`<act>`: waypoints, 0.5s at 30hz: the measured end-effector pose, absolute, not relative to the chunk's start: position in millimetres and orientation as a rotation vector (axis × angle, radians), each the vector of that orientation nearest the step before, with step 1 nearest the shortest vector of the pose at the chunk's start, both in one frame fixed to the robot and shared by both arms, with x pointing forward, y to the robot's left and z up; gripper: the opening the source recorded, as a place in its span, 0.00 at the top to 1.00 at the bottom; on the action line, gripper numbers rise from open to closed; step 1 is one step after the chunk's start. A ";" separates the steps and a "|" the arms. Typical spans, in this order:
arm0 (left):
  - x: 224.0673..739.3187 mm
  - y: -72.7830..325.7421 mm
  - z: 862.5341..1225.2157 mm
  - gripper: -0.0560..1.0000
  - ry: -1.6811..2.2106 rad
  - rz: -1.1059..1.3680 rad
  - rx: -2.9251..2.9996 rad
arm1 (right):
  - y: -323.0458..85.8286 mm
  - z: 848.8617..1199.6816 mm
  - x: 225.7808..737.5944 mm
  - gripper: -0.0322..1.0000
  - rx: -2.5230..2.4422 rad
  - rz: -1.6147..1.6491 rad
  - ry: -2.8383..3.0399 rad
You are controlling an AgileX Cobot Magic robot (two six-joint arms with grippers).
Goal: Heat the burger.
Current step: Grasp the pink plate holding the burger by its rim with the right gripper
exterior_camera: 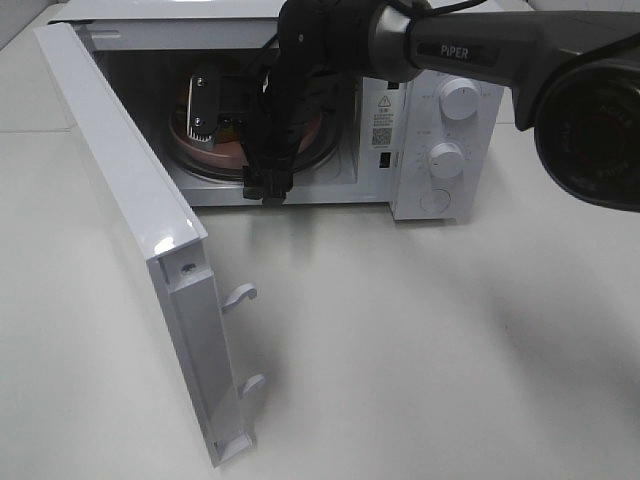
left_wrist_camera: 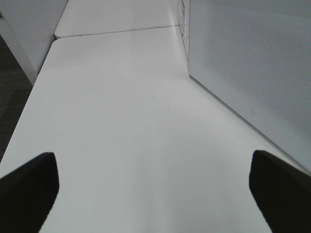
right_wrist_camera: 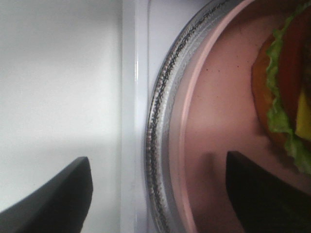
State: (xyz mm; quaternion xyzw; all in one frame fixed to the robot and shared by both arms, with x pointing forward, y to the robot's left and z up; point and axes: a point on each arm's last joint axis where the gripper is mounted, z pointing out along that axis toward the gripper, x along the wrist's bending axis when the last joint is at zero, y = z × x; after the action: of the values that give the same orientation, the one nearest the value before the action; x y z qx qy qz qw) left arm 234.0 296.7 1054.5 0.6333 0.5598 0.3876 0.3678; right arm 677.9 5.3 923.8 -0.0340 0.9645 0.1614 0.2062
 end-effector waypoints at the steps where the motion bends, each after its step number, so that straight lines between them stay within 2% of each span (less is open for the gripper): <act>1: 234.0 296.7 1054.5 0.01 1.438 0.996 1.627 | 5.3 923.8 677.9 0.23 -0.095 0.450 2.687; 7: 234.0 296.7 1054.5 0.01 1.438 0.996 1.627 | 5.7 905.1 678.3 0.23 -0.093 0.430 2.721; 15: 234.0 296.7 1054.5 0.01 1.438 0.996 1.627 | 6.1 900.6 678.6 0.23 -0.090 0.431 2.725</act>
State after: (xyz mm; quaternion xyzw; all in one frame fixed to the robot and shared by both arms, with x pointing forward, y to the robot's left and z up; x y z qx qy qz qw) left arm 234.0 296.7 1054.5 0.6333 0.5598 0.3876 0.3678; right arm 678.6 6.1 900.6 -0.0321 0.9693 0.1533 0.1895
